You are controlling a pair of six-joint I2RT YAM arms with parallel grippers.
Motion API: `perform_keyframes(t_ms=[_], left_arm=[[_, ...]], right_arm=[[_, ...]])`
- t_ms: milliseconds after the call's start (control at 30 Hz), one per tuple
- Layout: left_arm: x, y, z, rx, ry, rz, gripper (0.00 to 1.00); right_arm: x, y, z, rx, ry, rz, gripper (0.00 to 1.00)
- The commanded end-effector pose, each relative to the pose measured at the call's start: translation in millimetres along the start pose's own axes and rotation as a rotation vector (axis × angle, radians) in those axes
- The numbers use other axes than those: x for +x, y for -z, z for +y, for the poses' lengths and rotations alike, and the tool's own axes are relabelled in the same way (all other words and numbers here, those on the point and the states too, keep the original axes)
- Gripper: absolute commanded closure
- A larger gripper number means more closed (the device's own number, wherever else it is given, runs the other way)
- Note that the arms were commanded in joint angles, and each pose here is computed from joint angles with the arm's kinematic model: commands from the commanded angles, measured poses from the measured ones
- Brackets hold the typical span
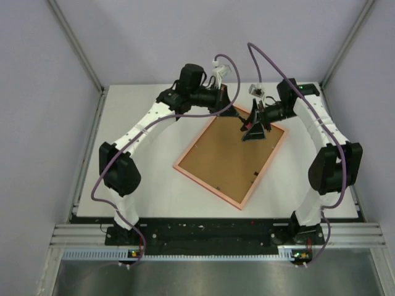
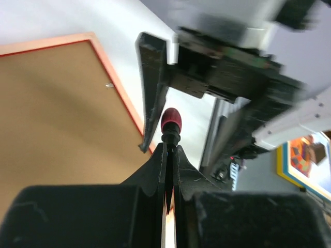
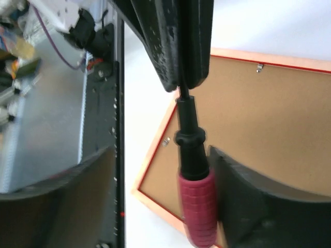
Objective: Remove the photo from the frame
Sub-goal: Adjust the screwdriver.
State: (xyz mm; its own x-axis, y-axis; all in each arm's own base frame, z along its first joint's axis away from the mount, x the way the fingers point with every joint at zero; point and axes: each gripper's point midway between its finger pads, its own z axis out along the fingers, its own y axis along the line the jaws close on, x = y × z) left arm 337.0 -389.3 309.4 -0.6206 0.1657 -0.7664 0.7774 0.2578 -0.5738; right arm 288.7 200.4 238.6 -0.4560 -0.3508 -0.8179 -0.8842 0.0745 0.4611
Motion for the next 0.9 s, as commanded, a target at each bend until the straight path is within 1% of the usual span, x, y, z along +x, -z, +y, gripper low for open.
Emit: perform_keyframes(t_ms=[0,100,167,267,333,367,433,533,667,767,867], left_arm=[[-33.4,23.0,22.3,-0.119,0.014,-0.145,1.0],[-41.9,36.4,25.6,-0.115,0.06,-0.187,1.0],[-48.6,44.6,24.4,-0.08,0.107,-0.226,1.0],[-57.5,54.3,16.6,0.018,0.185,-0.271,1.0],[-60.2,56.0,8.2,0.074,0.193,-0.288,1.0],[-59.4,54.6,2.4,0.105,0.201,-0.287,1.0],[-63.1,57.0,-7.8,0.171,0.21,-0.311,1.0],[-69.8,61.6,-19.9,0.251,0.231,-0.354,1.0],[-67.7,61.0,-33.9,0.347,0.233,-0.382,1.0],[-63.8,62.3,-39.4,0.4,0.241,-0.403,1.0],[-58.6,60.6,-36.2,0.403,0.25,-0.409,1.0]], right_arm=[[-33.9,16.0,52.3,-0.056,-0.053,-0.081,0.13],[-51.9,39.6,43.9,-0.046,-0.074,-0.207,0.01],[-61.3,53.8,39.2,-0.059,-0.093,-0.302,0.01],[-62.9,62.5,33.3,-0.073,-0.098,-0.383,0.01],[-66.6,62.7,34.3,-0.109,-0.102,-0.439,0.01],[-67.8,63.0,34.0,-0.113,-0.11,-0.441,0.02],[-73.4,64.6,31.6,-0.113,-0.094,-0.441,0.08],[-76.3,62.6,27.1,-0.118,-0.081,-0.437,0.11],[-80.4,43.2,24.7,-0.172,-0.074,-0.405,0.15],[-84.5,39.3,16.0,-0.181,-0.062,-0.399,0.18],[-91.8,40.4,12.8,-0.184,-0.053,-0.397,0.23]])
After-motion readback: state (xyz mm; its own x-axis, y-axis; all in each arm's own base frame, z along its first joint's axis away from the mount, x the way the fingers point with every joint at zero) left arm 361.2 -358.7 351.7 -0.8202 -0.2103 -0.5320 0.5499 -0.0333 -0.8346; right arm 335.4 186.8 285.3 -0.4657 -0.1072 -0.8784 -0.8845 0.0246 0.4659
